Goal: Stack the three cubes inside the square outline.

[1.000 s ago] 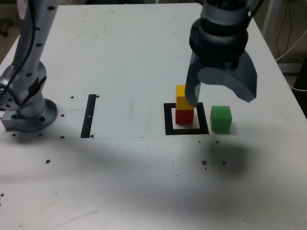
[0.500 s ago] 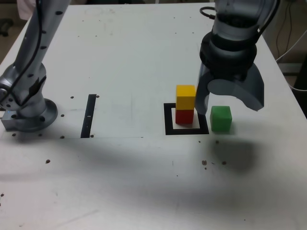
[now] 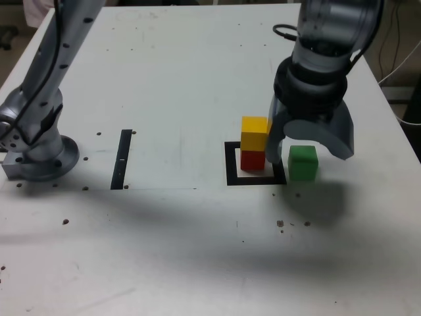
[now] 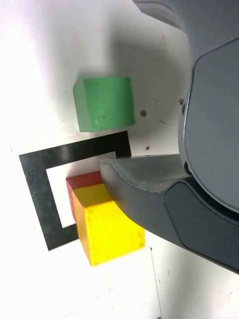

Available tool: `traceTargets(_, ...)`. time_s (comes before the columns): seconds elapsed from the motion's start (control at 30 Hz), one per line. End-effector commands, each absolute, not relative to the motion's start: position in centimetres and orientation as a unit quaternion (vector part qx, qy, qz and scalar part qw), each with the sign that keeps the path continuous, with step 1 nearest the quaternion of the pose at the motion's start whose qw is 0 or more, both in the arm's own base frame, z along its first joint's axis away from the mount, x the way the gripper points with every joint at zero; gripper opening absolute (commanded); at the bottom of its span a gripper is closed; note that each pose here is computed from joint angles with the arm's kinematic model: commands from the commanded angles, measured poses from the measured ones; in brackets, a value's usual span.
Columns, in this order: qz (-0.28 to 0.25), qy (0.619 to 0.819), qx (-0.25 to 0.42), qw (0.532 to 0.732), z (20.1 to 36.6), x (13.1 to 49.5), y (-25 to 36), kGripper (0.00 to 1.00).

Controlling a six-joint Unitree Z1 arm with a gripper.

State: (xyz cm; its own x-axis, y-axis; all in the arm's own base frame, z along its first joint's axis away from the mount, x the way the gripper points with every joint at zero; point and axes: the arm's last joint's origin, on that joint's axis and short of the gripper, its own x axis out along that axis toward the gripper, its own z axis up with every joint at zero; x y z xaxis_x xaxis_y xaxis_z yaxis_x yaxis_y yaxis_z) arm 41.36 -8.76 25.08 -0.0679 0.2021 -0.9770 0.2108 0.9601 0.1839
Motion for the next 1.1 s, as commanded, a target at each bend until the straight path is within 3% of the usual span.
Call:
traceTargets(0.0,-0.003,0.731,0.141,0.667,24.8,41.5,-8.7,0.99)
traceTargets(0.7,0.000,0.729,0.138,0.671,22.5,42.7,-8.4,0.99)
traceTargets(1.07,-0.013,0.742,0.126,0.659,21.0,43.3,-7.6,0.88)
